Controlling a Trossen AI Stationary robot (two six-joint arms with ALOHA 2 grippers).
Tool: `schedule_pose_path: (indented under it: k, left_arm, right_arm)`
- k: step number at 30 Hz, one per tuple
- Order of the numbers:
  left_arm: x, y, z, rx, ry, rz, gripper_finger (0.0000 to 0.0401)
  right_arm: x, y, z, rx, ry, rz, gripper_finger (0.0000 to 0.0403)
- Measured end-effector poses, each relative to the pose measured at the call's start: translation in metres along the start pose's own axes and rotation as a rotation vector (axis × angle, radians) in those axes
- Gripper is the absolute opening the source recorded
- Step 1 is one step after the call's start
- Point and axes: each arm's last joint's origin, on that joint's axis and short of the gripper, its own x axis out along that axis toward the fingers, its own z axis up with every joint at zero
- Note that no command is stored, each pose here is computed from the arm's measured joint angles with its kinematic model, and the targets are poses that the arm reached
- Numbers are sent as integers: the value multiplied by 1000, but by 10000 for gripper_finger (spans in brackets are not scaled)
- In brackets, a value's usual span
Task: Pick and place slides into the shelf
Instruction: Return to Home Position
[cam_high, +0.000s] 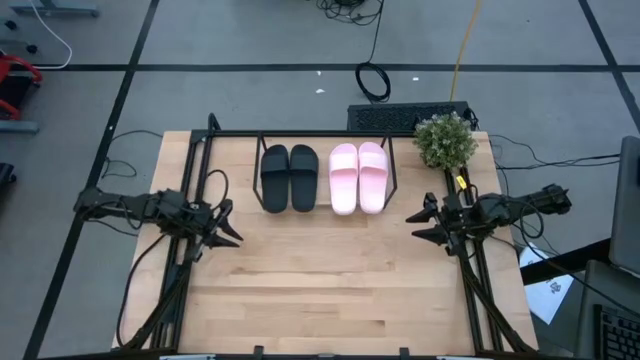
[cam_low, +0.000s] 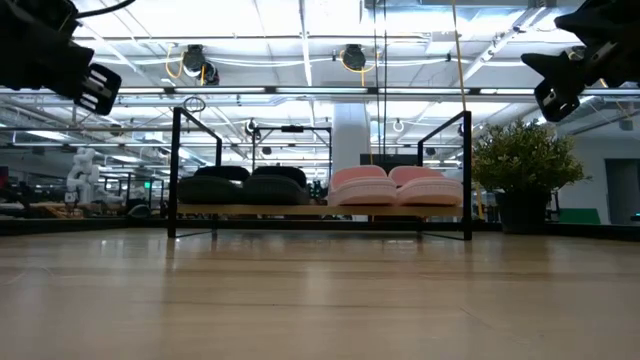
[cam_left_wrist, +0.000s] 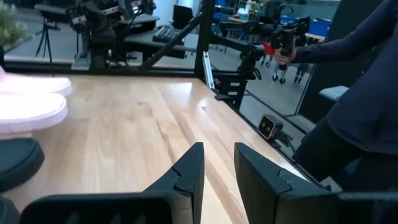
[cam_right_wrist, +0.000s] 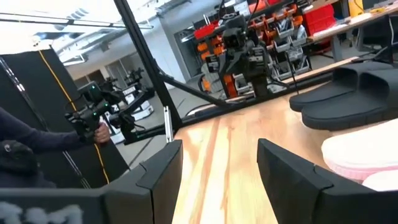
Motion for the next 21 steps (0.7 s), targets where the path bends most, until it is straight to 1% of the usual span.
schedule_pose_path:
  k: [2, 5, 10, 14, 16, 18, 21]
  left_arm:
    - [0, 1, 1, 30, -13, -10, 86]
    - [-1, 2, 2, 42, -16, -12, 86]
    - [-1, 3, 2, 82, -15, -29, 86]
    - [5, 7, -15, 85, -18, -27, 86]
    - [8, 8, -17, 108, -76, -40, 86]
    - [9, 9, -19, 121, -57, -46, 86]
    - [11, 11, -21, 107, -27, -33, 86]
  right_arm:
    - [0, 0, 0, 9, 1, 6, 196]
    - [0, 1, 0, 17, 16, 37, 196]
    - [1, 0, -5, -45, 30, 43, 196]
    - [3, -5, -15, -60, 68, 29, 196]
    - [3, -5, -18, -58, 67, 33, 196]
    - [3, -5, -17, -58, 58, 39, 196]
    - [3, -5, -18, -79, 71, 60, 196]
